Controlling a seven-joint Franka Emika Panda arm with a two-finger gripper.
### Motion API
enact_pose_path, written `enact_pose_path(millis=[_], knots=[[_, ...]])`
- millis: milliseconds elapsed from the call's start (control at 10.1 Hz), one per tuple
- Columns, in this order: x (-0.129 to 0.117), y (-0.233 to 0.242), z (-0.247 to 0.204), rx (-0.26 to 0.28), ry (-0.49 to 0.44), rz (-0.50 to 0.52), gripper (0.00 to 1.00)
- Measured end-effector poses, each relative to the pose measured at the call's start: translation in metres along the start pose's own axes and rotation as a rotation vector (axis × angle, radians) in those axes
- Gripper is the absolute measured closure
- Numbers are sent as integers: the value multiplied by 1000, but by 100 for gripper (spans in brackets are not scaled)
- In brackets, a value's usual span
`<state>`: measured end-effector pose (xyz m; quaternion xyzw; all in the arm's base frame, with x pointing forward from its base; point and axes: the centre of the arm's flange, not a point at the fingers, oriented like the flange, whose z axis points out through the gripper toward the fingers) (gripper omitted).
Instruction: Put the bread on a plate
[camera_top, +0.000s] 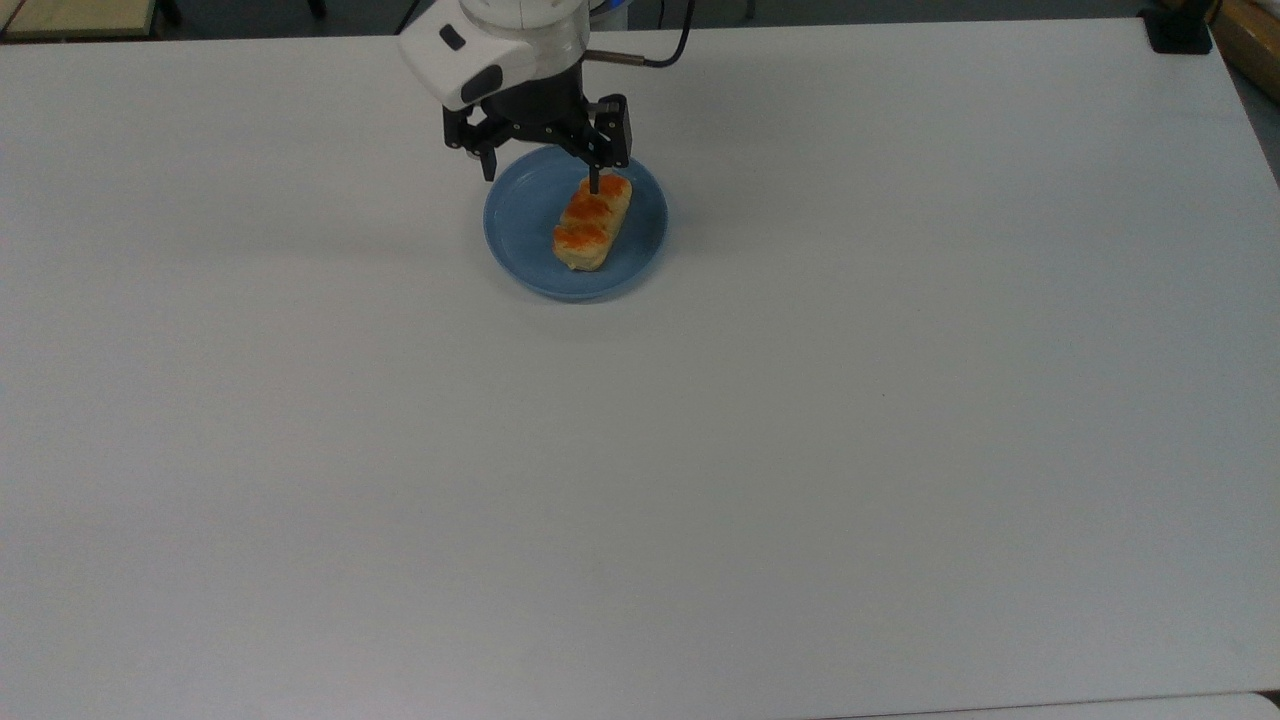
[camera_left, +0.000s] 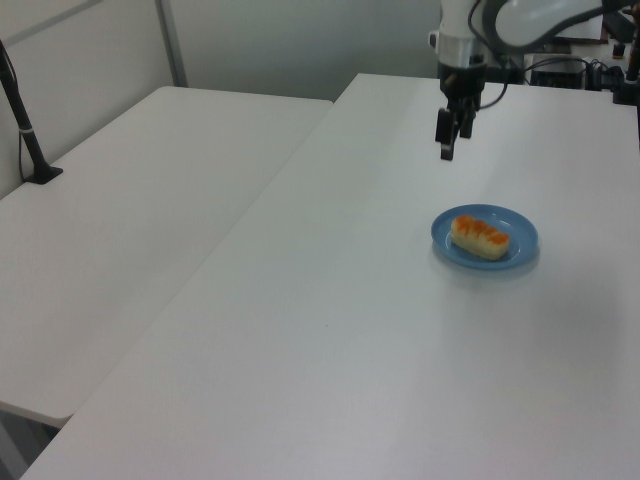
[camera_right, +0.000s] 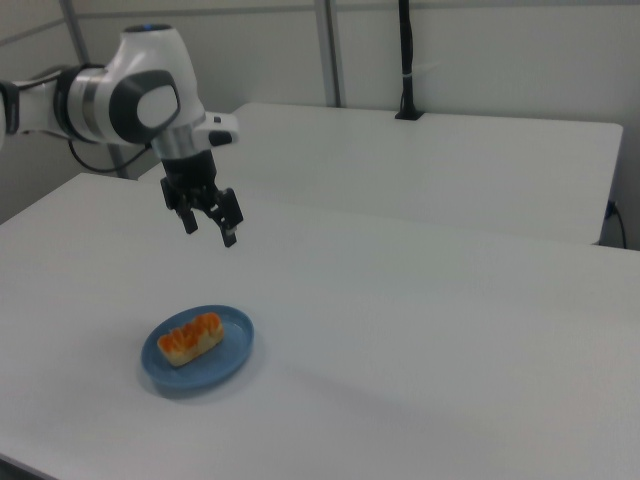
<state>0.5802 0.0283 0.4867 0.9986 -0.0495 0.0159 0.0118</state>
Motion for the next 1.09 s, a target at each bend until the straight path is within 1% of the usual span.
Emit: enact_pose_path(millis=[198,297,496,595,892,1090], knots=[[2,11,-46,-3,8,19,0],[-2,20,-68,1,-4,6,0],[-16,39,-114,50,-7,-12,0],[-22,42,-128,53,-8,-10,0],[-23,57,-131,54,-7,16,0],[-22,58,-130,54,-7,17,0]])
